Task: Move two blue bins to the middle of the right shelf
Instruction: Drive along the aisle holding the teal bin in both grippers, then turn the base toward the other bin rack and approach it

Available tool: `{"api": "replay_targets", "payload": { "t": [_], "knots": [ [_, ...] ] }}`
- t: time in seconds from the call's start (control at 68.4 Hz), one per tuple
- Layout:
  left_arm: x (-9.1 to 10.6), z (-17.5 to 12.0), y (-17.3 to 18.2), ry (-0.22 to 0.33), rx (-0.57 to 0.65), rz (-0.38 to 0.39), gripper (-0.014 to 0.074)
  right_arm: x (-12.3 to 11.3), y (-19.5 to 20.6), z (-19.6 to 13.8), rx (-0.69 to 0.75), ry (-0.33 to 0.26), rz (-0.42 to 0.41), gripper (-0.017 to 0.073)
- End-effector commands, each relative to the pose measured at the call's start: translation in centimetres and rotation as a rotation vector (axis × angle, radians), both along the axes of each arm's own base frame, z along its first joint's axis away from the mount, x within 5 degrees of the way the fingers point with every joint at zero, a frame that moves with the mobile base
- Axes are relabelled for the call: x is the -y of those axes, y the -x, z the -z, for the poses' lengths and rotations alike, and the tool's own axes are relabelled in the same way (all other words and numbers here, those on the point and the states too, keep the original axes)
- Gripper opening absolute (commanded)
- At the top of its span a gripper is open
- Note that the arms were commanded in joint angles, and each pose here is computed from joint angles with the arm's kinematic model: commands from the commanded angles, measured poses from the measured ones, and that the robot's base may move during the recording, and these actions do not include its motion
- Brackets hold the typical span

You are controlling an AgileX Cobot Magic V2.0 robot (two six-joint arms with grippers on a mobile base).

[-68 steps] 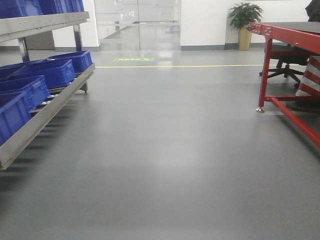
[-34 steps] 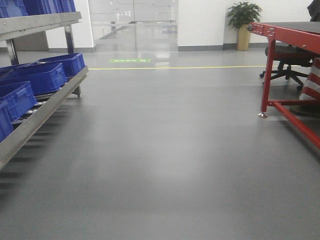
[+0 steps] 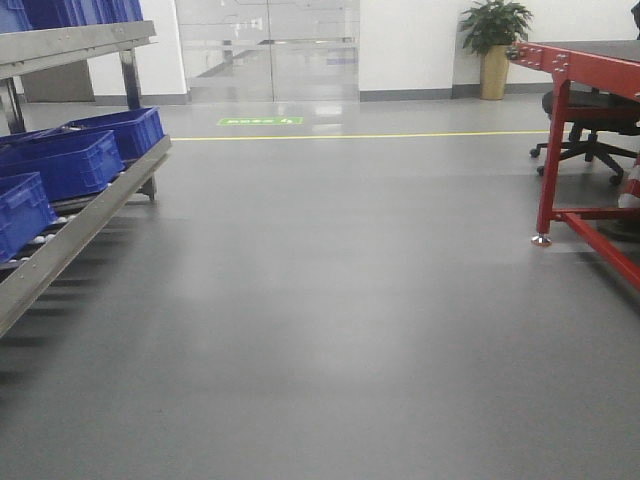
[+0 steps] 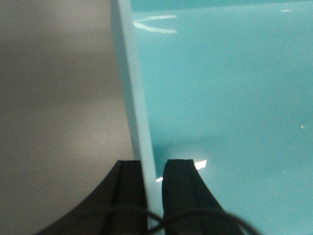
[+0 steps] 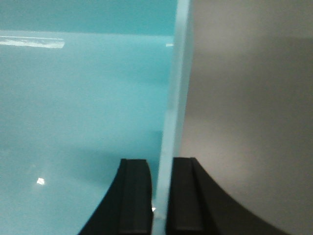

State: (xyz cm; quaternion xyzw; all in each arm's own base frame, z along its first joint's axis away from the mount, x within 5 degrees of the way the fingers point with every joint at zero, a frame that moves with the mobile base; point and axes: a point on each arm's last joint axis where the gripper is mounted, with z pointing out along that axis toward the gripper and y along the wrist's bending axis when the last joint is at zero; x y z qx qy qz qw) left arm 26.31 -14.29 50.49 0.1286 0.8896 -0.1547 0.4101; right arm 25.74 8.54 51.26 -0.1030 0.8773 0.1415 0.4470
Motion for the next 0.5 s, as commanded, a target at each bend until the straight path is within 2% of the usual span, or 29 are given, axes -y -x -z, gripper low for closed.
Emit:
{"api": "replay_targets", "payload": {
  "t": [0.0,0.482],
  "knots": [
    [-0.51,-0.94,0.49,-0.005,0.053,-0.005,-0.0111,0.55,0.36,-0.95,0.071,0.013,0.016,-0.0153],
    [-0.48,-0.89,0.43,-0.006,0.052,-0.005,-0.0111,0.55,0.33,-1.00,0.077,0.010,0.017,-0.0153]
  ]
}}
